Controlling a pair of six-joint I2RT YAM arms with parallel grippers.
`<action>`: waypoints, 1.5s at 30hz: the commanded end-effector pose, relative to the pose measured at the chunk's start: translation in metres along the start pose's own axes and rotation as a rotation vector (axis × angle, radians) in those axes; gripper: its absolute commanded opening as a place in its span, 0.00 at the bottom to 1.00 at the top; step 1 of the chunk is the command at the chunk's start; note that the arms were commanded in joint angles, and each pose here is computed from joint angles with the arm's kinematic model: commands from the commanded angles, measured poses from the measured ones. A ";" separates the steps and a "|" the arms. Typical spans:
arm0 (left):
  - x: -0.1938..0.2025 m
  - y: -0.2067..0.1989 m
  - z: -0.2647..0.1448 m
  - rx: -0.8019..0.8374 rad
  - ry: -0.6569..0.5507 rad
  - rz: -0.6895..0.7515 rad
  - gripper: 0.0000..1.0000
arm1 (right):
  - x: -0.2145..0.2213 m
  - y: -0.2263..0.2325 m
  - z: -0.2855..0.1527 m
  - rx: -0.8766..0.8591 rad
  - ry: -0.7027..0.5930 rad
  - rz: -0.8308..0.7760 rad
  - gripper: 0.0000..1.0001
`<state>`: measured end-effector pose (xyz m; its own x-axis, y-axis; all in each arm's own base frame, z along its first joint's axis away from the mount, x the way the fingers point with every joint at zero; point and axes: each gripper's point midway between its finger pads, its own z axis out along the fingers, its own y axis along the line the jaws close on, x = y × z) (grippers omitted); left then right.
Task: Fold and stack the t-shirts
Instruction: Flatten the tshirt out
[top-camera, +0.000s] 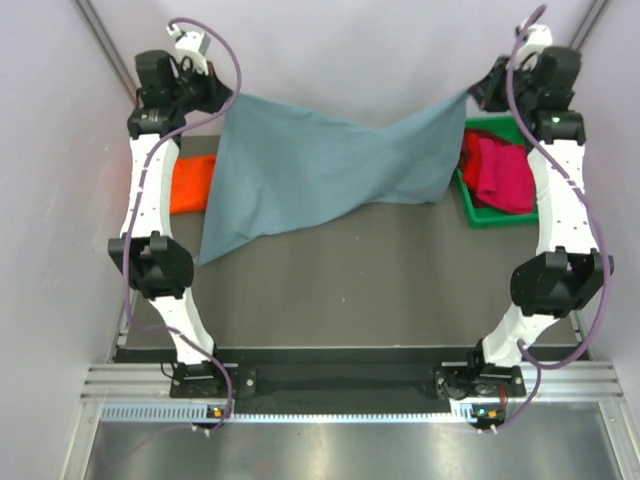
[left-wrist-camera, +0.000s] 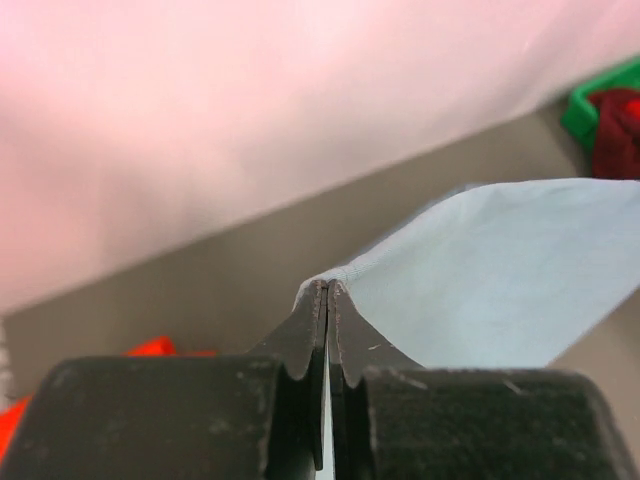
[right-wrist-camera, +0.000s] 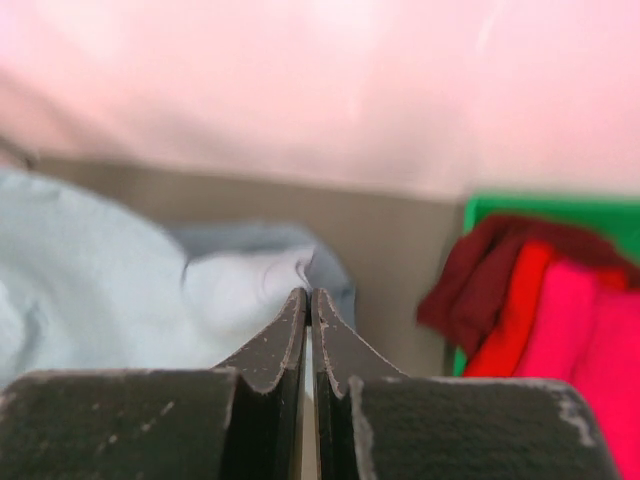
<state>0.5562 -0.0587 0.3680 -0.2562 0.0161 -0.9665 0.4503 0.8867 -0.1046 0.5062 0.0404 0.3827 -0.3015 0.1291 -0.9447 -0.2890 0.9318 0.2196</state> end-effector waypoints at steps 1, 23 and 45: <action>-0.074 -0.012 -0.048 -0.046 -0.164 0.143 0.00 | -0.093 -0.001 -0.030 0.018 -0.259 -0.017 0.00; -0.142 -0.087 -0.258 -0.302 -0.495 0.410 0.00 | -0.151 0.073 -0.238 0.080 -0.532 -0.236 0.00; 0.120 -0.115 -0.252 -0.088 0.222 0.113 0.00 | 0.065 0.051 -0.204 0.024 0.020 -0.064 0.00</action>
<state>0.2354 -0.0446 0.3891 -0.2170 0.2269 -0.9495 0.3954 0.9097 0.1270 0.2628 0.0366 0.3748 -0.3483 0.0562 -0.9357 -0.3035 0.9377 0.1693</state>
